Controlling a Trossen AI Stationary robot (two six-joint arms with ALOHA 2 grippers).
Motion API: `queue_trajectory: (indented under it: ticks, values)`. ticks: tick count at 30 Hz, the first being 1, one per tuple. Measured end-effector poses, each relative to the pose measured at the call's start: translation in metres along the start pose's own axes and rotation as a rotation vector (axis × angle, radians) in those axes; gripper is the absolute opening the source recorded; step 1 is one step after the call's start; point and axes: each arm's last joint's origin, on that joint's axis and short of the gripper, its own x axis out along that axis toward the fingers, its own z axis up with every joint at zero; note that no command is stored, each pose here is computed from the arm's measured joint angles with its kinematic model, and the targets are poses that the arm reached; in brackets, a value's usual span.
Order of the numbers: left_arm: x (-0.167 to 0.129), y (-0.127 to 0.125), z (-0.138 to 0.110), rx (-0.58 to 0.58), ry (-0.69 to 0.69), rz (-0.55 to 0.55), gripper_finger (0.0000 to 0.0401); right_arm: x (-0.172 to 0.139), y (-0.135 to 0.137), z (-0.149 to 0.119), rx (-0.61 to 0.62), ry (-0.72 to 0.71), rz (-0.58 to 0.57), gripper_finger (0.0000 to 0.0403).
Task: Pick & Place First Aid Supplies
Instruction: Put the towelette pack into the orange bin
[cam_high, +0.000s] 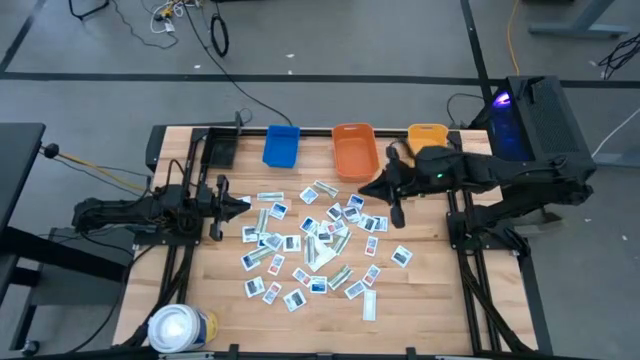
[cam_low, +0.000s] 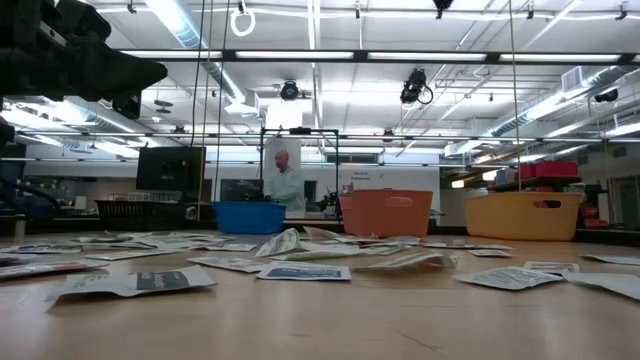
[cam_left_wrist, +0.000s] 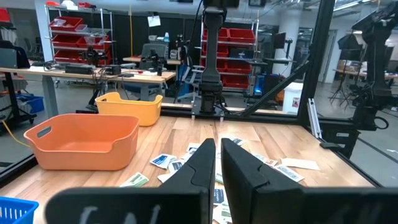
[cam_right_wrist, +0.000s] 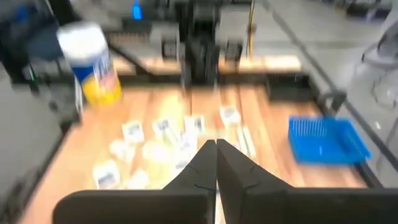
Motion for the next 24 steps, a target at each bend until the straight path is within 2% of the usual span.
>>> queue_trajectory:
  ticks: [4,7,24]
  values:
    - [0.000,0.000,0.000,0.000,0.000,0.000,0.0032,0.012,0.000,-0.013,-0.025,0.131,0.001,0.0013]
    - [0.000,0.000,0.000,0.000,0.000,0.000,0.0032,0.018,0.000,-0.022,-0.022,0.173,0.001,0.0013]
    - [0.000,0.000,0.000,0.000,0.000,0.000,0.0032,0.044,0.002,-0.117,0.092,0.460,-0.011,0.0021]
